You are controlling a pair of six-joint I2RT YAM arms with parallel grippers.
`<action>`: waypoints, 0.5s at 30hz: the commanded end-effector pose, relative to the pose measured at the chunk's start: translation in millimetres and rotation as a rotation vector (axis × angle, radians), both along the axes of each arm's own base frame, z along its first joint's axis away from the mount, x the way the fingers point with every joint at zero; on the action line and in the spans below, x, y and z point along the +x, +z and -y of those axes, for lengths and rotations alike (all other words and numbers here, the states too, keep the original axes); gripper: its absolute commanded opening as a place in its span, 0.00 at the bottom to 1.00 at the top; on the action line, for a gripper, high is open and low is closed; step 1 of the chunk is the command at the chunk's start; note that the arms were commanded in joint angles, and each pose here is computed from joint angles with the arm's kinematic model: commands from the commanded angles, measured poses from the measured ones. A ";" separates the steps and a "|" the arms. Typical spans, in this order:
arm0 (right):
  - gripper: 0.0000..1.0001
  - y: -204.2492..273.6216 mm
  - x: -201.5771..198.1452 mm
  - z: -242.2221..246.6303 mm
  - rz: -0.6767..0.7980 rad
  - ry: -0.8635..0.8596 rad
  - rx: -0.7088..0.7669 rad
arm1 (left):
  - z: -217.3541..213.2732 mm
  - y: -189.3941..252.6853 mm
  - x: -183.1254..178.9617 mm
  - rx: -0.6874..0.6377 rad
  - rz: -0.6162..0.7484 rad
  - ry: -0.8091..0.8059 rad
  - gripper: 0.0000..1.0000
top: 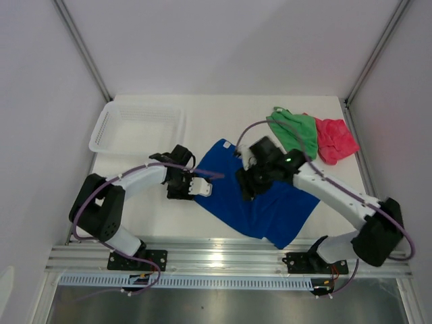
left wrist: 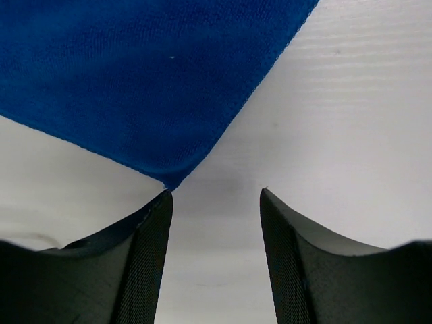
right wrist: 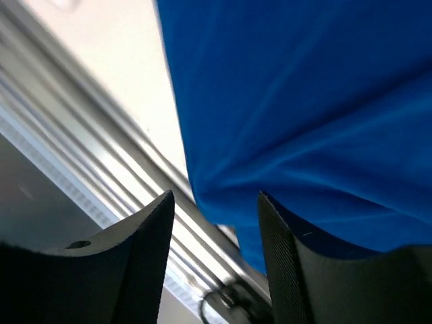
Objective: Roll the towels
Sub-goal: Flatten the towel
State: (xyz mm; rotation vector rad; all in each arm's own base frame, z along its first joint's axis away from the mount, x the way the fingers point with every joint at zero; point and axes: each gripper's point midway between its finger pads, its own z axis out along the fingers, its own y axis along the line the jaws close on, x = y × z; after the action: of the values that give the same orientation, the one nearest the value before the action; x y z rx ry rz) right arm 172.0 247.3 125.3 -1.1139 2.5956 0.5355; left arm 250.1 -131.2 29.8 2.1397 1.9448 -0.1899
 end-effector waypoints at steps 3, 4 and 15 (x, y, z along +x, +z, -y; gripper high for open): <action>0.53 69.8 51.5 38.6 0.004 -0.448 0.366 | 15.9 1.4 33.4 0.002 0.212 -0.189 0.58; 0.50 68.9 54.4 49.7 -0.016 -0.523 0.375 | 17.2 0.7 33.3 0.002 0.212 -0.200 0.58; 0.62 -16.2 77.9 229.2 -0.139 -1.462 0.094 | 12.7 -13.4 49.0 0.121 0.209 -0.168 0.51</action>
State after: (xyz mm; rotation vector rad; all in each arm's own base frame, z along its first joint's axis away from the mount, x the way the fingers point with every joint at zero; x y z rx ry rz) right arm 251.3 43.5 120.8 0.6587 2.6489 0.4033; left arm 287.7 -144.5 17.5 2.2881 1.6914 0.0601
